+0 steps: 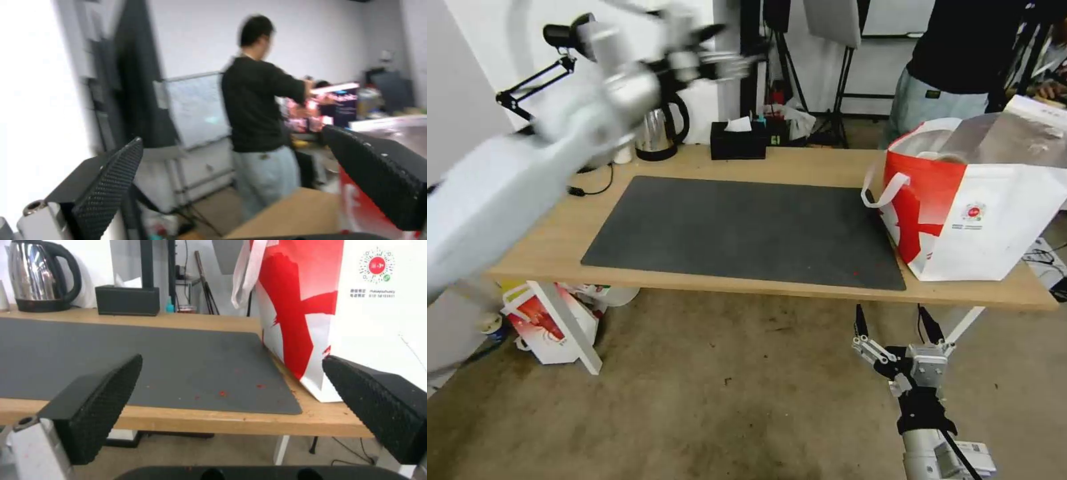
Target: Pick up the trash from the table and place it into the takeout bag.
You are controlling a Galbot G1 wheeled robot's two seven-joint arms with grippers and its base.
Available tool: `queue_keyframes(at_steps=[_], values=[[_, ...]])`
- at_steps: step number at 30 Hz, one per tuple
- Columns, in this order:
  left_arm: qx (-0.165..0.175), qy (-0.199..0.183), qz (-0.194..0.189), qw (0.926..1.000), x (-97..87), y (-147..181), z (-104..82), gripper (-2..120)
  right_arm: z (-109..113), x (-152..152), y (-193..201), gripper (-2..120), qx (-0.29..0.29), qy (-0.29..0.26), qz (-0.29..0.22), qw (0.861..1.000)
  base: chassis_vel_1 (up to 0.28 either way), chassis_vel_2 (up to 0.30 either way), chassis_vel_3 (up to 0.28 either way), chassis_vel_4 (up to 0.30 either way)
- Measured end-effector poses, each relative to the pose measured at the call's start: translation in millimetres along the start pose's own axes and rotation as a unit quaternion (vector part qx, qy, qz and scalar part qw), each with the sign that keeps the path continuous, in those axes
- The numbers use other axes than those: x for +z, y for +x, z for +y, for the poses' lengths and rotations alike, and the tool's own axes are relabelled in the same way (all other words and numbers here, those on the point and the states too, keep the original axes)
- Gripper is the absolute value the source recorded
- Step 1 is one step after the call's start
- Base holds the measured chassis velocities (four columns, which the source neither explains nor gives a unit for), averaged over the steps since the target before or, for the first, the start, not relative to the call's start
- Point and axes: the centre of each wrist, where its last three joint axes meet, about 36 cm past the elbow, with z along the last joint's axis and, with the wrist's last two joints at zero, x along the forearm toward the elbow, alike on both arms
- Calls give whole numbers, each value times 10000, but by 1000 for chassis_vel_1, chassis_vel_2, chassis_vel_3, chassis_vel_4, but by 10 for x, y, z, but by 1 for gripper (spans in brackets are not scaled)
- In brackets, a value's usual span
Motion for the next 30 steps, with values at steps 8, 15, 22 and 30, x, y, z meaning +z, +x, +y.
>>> queue_keyframes(at_steps=[8,15,22,30], values=[[-721,34,-124,9973,452,747,-394,100,0,0,0,100,0,0,0,10000,0,0,0,0],[-1478,215,-276,9884,845,1155,-1071,100,0,0,0,100,0,0,1,10000,0,0,0,0],[-1914,318,-211,9808,1108,1439,-1562,100,0,0,0,100,0,0,1,10000,0,0,0,0],[-2476,179,42,9687,1461,1722,-2105,100,0,0,0,100,0,0,0,10000,0,0,0,0]])
